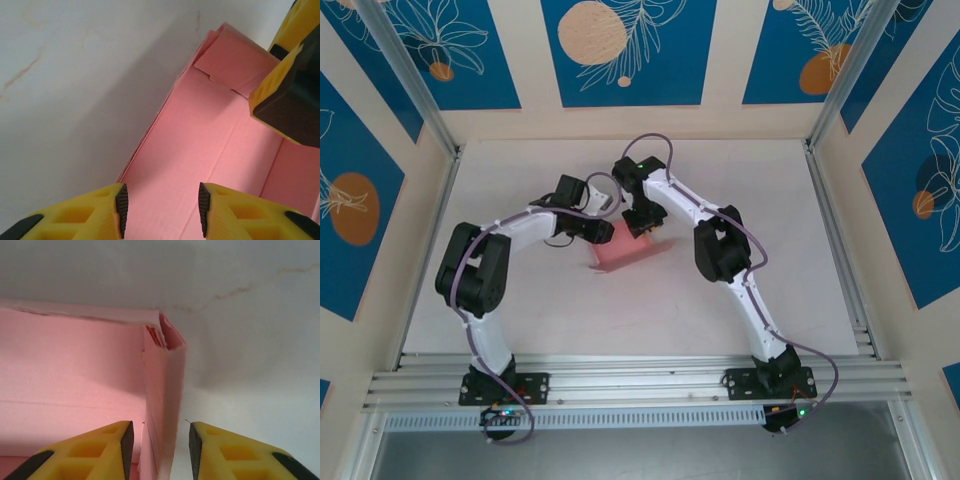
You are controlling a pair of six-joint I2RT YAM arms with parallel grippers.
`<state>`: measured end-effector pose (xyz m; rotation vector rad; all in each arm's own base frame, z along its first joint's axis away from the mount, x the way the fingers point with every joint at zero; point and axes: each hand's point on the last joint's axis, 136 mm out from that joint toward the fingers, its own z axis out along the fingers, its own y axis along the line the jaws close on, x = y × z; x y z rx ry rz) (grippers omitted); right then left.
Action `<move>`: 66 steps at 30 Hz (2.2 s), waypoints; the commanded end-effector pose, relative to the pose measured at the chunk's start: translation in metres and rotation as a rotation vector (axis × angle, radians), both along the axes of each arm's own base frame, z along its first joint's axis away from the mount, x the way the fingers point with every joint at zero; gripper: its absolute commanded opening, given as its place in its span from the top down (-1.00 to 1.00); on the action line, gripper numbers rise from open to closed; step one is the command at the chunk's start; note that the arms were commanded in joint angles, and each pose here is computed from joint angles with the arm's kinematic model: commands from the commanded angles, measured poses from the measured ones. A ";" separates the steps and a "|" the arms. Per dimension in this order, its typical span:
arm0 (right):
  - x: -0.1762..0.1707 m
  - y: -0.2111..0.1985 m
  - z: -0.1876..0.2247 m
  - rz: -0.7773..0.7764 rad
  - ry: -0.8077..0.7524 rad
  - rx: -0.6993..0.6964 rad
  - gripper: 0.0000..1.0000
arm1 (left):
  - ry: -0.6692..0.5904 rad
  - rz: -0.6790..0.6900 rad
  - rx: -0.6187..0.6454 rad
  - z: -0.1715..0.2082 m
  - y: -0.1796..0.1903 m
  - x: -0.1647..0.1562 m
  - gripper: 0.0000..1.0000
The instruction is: Fold the paper box
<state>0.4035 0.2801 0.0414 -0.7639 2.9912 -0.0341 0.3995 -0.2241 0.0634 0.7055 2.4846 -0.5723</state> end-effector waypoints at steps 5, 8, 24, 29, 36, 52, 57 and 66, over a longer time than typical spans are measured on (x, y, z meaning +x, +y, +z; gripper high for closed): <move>0.025 -0.002 -0.021 0.025 -0.111 -0.078 0.50 | 0.026 0.012 0.048 -0.009 0.003 0.003 0.37; 0.027 -0.008 -0.031 0.053 -0.133 -0.143 0.86 | 0.035 0.018 0.062 -0.015 0.006 0.003 0.44; 0.013 -0.014 -0.069 0.181 -0.160 -0.313 1.00 | -0.002 0.074 -0.071 0.017 -0.007 0.008 0.32; 0.013 0.003 -0.054 0.215 -0.185 -0.229 1.00 | -0.056 0.140 -0.083 0.046 0.004 0.010 0.09; 0.011 0.021 -0.045 0.315 -0.180 -0.152 1.00 | -0.106 0.459 -0.146 0.077 0.080 0.002 -0.13; -0.009 0.073 -0.016 0.550 -0.233 -0.118 0.15 | -0.121 0.693 -0.208 0.088 0.150 -0.038 -0.50; 0.000 0.087 0.021 0.525 -0.312 -0.066 -0.14 | -0.098 0.678 -0.238 0.081 0.144 -0.036 -0.50; 0.005 0.105 0.092 0.462 -0.425 0.047 -0.35 | -0.042 0.626 -0.290 0.069 0.129 -0.034 -0.49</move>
